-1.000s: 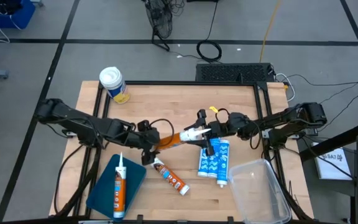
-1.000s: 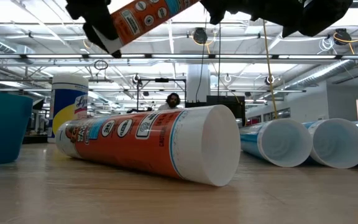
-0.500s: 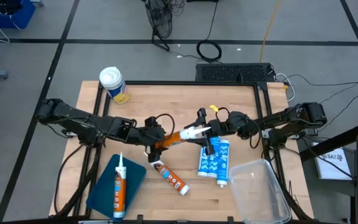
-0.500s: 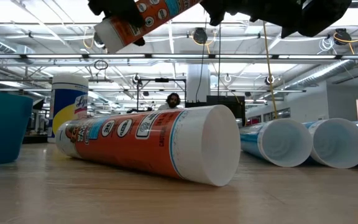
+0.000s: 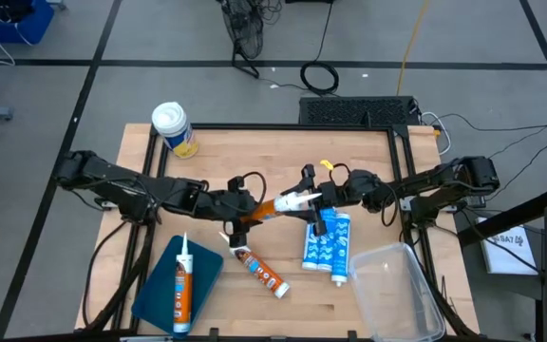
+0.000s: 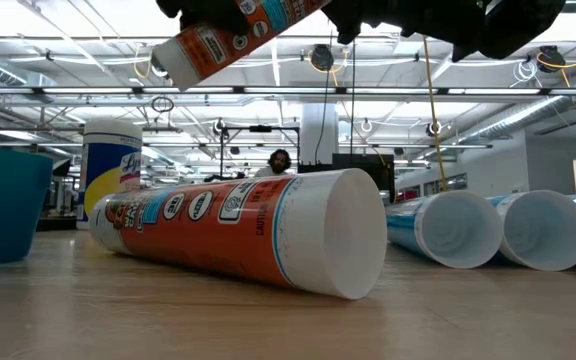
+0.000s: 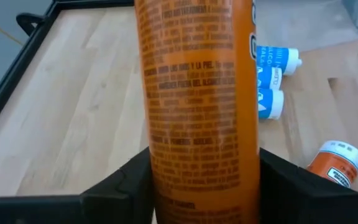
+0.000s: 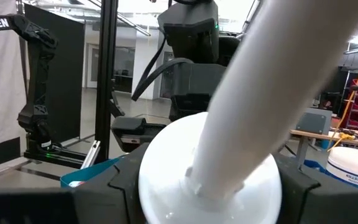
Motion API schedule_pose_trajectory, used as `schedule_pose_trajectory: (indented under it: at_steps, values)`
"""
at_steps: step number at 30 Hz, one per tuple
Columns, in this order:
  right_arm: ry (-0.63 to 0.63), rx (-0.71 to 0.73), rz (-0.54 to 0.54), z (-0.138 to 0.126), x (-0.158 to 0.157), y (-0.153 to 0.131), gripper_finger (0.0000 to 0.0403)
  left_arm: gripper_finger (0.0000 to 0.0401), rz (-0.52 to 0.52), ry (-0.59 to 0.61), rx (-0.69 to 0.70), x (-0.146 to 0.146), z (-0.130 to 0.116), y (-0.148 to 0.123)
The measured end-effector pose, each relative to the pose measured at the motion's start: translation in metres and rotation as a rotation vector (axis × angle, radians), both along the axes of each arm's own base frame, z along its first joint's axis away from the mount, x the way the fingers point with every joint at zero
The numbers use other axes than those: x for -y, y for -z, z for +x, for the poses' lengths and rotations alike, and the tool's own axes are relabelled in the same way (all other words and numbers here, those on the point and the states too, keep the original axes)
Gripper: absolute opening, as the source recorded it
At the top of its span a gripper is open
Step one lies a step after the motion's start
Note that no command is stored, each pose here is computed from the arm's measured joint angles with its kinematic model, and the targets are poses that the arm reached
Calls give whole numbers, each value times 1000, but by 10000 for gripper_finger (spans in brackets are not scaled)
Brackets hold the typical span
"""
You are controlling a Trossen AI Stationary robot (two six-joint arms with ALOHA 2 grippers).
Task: Pick & place silicon tubes, Sealant and Lysol wipes
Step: Put the top orange sealant into the blue bin
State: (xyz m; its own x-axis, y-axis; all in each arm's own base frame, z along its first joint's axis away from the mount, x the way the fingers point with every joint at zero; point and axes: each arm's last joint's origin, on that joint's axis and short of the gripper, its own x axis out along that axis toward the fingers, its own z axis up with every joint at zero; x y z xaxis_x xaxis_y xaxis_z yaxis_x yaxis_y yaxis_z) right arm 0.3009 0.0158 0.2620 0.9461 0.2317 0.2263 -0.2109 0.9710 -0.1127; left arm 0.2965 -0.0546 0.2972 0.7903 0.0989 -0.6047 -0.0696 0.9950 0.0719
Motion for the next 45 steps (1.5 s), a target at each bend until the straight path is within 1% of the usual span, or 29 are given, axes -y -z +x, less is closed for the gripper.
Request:
schedule_pose_trajectory:
  at_steps: [5,8,9,10,13,14,15,16,17,19,20,22,23,24,25,28,32,34,37,42,45]
  values:
    - [-3,-9,8,0,0,1,209,206,-33,-18,-10,0,-2,0]
    - [-8,-7,15,1,0,0,209,206,-80,-38,-35,4,-14,-5]
    - [-8,-3,17,1,0,-1,220,206,-100,-48,-37,6,-18,-7]
    - [-7,0,12,1,0,-1,243,206,-134,-68,-39,7,-24,-11]
    - [-17,-25,3,1,-1,2,329,206,-216,-158,-84,13,-51,-18]
    - [-17,-28,3,1,-1,2,354,206,-219,-174,-92,17,-58,-19]
    - [-17,-19,2,0,-1,1,373,206,-252,-193,-69,21,-64,-23]
    - [-17,-19,2,0,-1,1,384,206,-256,-227,-62,26,-71,-25]
    - [-14,-23,4,0,-1,1,387,206,-263,-257,-58,30,-80,-27]
    - [-5,-40,6,1,0,3,378,206,-280,-312,-43,40,-97,-30]
    - [-4,-43,5,1,0,4,373,205,-304,-341,-15,48,-102,-30]
    - [-4,-32,4,1,0,3,365,204,-341,-400,47,64,-110,-28]
    - [-11,-30,1,0,0,2,362,203,-356,-449,99,73,-114,-26]
    - [-16,-32,0,0,-1,3,360,203,-333,-479,145,80,-119,-22]
    - [-22,-33,-1,0,-2,3,359,203,-336,-499,195,89,-122,-20]
    - [-24,-36,-9,0,-2,3,358,203,-362,-524,299,118,-129,-7]
    - [-7,-37,-25,1,-1,4,358,203,-404,-547,342,147,-135,17]
    - [-9,-34,-31,1,-1,4,358,203,-428,-572,320,157,-134,30]
    - [-5,-34,-32,1,-1,4,358,203,-494,-640,230,168,-132,52]
    - [-5,-34,-30,1,-1,4,358,203,-553,-812,102,179,-128,86]
    - [-4,-35,-28,1,-1,4,358,202,-580,-905,65,183,-127,102]
